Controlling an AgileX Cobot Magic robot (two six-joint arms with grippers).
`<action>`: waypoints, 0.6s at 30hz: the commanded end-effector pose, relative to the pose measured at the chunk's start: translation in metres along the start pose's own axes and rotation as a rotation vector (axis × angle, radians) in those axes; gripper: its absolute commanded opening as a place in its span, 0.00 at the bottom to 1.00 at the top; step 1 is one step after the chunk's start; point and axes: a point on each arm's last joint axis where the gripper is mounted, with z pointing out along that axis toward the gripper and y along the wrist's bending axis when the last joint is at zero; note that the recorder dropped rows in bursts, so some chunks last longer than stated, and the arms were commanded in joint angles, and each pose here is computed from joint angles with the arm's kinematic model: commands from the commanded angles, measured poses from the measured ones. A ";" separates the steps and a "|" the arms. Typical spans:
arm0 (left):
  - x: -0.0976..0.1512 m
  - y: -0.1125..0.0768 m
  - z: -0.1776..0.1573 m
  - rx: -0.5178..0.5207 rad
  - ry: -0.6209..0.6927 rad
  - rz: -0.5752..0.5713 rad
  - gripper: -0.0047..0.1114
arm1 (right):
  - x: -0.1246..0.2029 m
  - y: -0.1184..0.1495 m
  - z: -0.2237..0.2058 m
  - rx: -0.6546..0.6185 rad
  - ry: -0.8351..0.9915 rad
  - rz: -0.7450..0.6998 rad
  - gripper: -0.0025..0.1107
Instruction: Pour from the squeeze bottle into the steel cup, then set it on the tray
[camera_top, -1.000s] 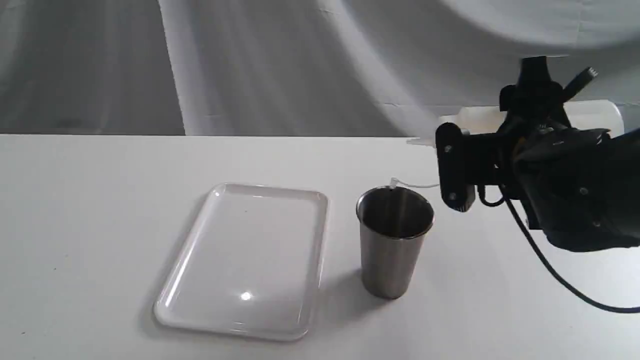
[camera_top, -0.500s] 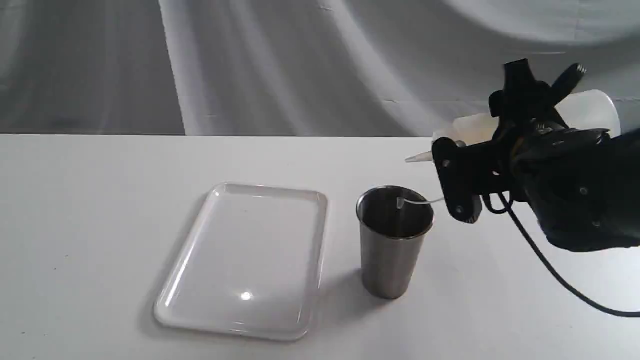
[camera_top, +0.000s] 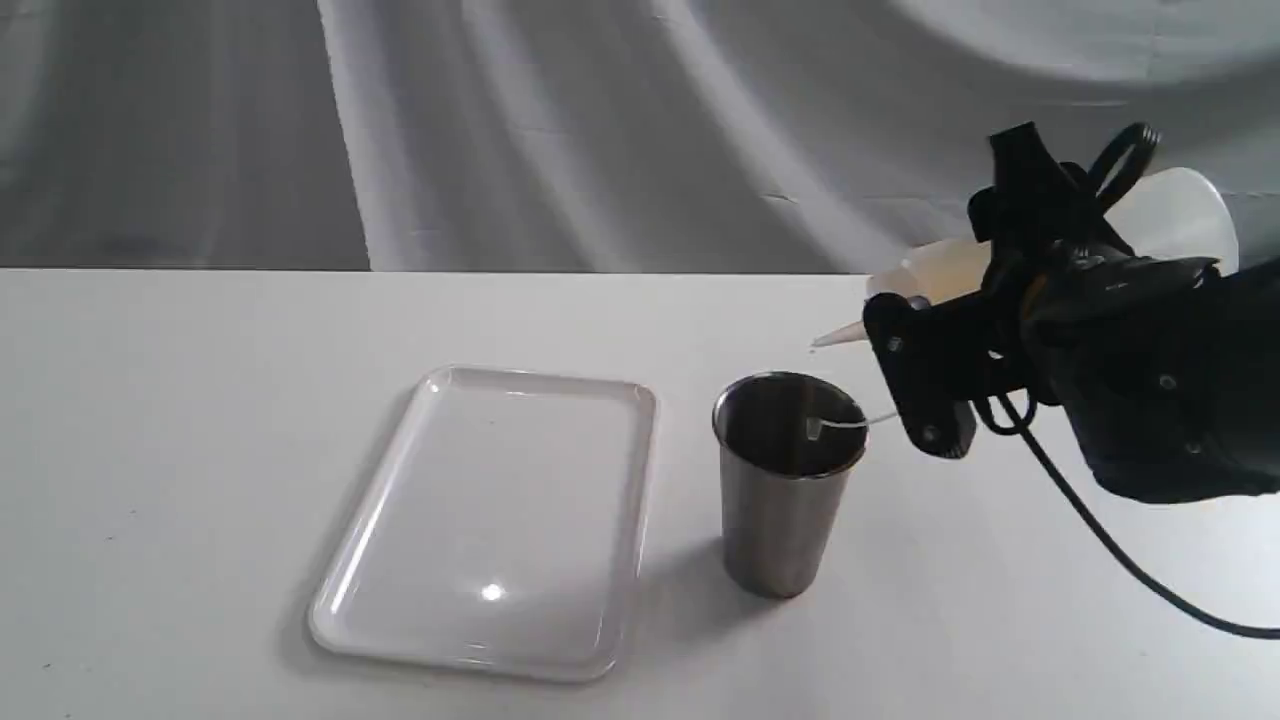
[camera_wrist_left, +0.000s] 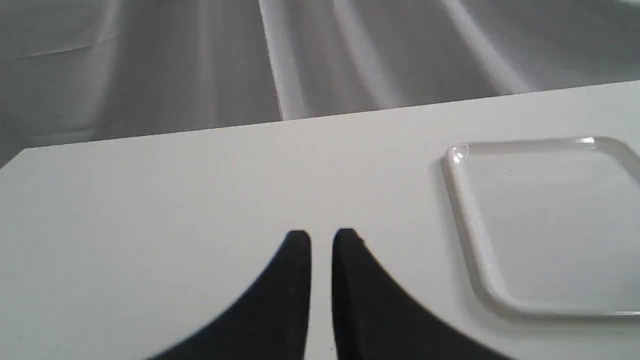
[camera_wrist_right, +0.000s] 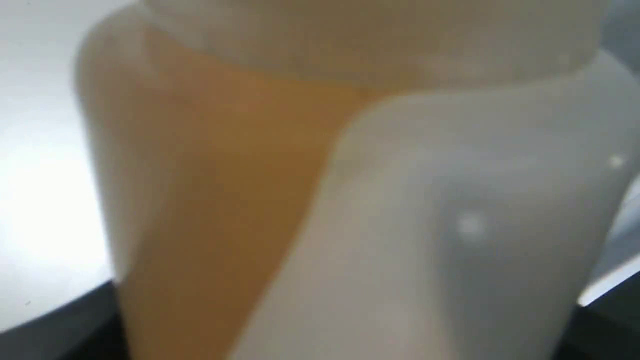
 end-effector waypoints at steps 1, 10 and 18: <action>0.001 0.000 0.000 0.000 -0.008 0.001 0.11 | 0.001 -0.006 -0.002 0.030 -0.006 -0.018 0.02; 0.001 0.000 0.000 0.000 -0.008 0.001 0.11 | 0.002 -0.010 -0.002 0.039 0.004 -0.021 0.02; 0.001 0.000 0.000 0.000 -0.008 0.001 0.11 | 0.004 -0.021 -0.002 0.065 0.012 0.007 0.02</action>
